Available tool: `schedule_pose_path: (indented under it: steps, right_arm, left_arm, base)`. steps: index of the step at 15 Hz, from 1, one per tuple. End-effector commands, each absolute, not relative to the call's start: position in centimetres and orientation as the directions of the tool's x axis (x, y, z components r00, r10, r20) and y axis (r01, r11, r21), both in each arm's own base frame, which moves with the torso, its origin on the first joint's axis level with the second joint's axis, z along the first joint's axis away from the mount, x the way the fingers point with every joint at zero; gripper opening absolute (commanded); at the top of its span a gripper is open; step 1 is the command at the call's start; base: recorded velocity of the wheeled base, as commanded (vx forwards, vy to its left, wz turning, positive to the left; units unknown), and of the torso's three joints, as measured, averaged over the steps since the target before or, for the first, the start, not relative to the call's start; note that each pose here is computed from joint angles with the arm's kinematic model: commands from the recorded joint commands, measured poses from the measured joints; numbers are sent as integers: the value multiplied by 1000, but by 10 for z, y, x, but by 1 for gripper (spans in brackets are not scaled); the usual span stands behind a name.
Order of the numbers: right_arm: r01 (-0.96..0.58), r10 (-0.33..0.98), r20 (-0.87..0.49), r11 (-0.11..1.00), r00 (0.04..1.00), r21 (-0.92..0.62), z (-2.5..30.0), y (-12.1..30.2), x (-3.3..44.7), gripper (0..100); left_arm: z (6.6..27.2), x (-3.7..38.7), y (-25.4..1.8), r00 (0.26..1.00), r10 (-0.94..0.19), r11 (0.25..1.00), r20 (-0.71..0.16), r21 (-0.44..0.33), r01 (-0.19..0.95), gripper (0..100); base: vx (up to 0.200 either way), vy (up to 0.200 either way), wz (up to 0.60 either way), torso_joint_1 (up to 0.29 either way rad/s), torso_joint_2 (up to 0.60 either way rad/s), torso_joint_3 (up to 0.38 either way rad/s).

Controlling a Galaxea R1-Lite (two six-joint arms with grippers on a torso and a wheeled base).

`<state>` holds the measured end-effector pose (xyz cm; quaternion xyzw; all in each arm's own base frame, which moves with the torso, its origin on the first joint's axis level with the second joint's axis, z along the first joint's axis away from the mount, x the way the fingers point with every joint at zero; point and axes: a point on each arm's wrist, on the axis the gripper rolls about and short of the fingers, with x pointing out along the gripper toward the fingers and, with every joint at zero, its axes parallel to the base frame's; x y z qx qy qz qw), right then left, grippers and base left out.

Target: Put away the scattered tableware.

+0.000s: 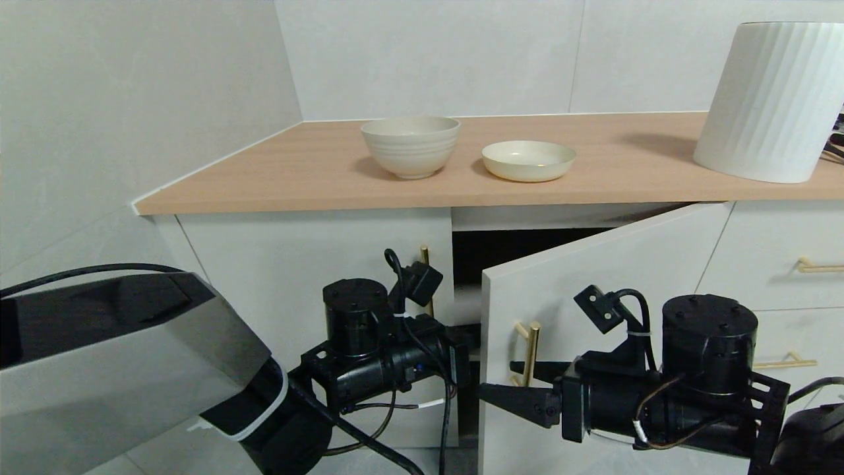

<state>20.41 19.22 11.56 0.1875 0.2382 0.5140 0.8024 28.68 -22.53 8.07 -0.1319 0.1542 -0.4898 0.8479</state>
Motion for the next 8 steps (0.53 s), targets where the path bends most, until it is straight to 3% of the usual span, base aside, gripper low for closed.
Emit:
schedule_pose_path:
  steps: [1, 5, 7, 8]
  right_arm:
    - [-740, 904, -167, 420, 395, 525, 123, 184, 206, 100]
    - [-735, 862, -199, 502, 466, 456, 126, 164, 207, 100]
    - [-672, 761, -255, 647, 596, 359, 136, 157, 200, 100]
    - [-672, 754, -242, 654, 610, 347, 147, 152, 191, 100]
  left_arm:
    - [84, 288, -229, 469, -875, 477, -117, -369, 798, 0]
    - [86, 286, -237, 453, -885, 459, -109, -366, 810, 0]
    - [92, 292, -241, 458, -885, 455, -81, -356, 816, 0]
    - [95, 294, -242, 458, -886, 454, -78, -356, 817, 0]
  base:
    - [0, 0, 0, 0, 0, 0]
    - [0, 0, 0, 0, 0, 0]
    - [0, 0, 0, 0, 0, 0]
    - [0, 0, 0, 0, 0, 0]
